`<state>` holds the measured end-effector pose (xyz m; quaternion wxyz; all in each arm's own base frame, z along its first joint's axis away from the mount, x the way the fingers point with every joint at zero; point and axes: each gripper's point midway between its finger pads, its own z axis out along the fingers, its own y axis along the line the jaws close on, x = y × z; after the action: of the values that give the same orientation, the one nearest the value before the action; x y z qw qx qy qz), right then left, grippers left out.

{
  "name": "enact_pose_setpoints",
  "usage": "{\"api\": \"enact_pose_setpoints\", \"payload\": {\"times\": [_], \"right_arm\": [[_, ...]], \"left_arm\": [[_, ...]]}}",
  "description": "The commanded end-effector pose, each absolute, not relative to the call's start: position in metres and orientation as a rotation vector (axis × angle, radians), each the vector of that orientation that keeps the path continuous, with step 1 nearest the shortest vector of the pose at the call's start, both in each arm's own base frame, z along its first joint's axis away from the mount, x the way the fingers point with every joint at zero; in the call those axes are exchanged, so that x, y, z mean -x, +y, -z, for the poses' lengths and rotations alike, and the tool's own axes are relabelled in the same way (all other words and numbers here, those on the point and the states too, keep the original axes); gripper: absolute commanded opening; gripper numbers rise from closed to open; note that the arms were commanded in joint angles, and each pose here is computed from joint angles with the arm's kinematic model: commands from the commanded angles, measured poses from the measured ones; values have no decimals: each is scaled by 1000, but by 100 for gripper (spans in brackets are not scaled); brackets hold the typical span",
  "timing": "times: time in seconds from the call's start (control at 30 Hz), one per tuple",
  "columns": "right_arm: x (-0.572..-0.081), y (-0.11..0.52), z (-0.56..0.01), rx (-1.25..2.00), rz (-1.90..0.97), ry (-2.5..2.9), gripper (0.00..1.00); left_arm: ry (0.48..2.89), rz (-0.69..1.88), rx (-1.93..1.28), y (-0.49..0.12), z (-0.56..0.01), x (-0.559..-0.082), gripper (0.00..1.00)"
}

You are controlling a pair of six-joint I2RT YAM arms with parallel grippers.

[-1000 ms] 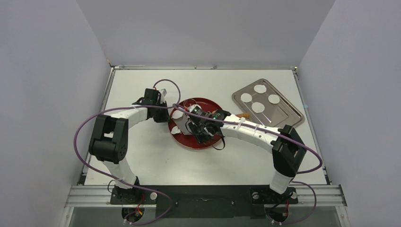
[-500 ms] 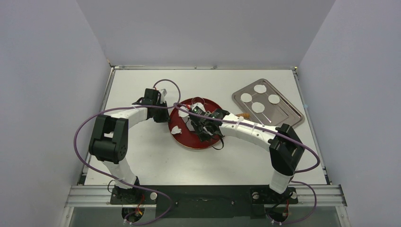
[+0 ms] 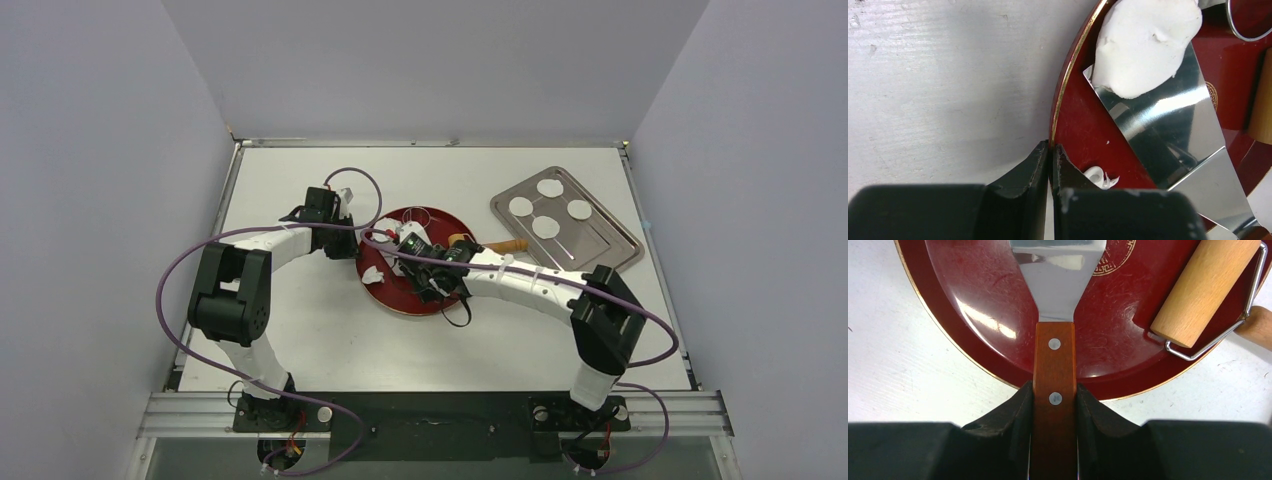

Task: Roll out the dumpling wrappers from the dough
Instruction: Remove the dumpling wrapper from the work surface.

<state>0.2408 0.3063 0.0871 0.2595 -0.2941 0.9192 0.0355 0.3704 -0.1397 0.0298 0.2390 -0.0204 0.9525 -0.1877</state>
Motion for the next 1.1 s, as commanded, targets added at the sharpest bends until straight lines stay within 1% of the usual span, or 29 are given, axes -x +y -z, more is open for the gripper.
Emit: {"api": "enact_pose_setpoints", "payload": {"times": [0.0, 0.3, 0.5, 0.63, 0.83, 1.07], "right_arm": [[-244, 323, -122, 795, -186, 2348, 0], [-248, 319, -123, 780, -129, 2341, 0], [-235, 314, -122, 824, -114, 2345, 0], [-229, 299, -119, 819, -97, 2355, 0], [-225, 288, -123, 810, -96, 2338, 0], [-205, 269, -131, 851, -88, 2346, 0]], "left_arm": [[2519, 578, 16, -148, -57, -382, 0], [2526, 576, 9, -147, -55, -380, 0], [2523, 577, 14, -146, -56, -381, 0], [2529, 575, 21, -143, -54, -381, 0], [2531, 576, 20, -144, -52, -383, 0], [2522, 591, -1, -146, -56, -385, 0]]}}
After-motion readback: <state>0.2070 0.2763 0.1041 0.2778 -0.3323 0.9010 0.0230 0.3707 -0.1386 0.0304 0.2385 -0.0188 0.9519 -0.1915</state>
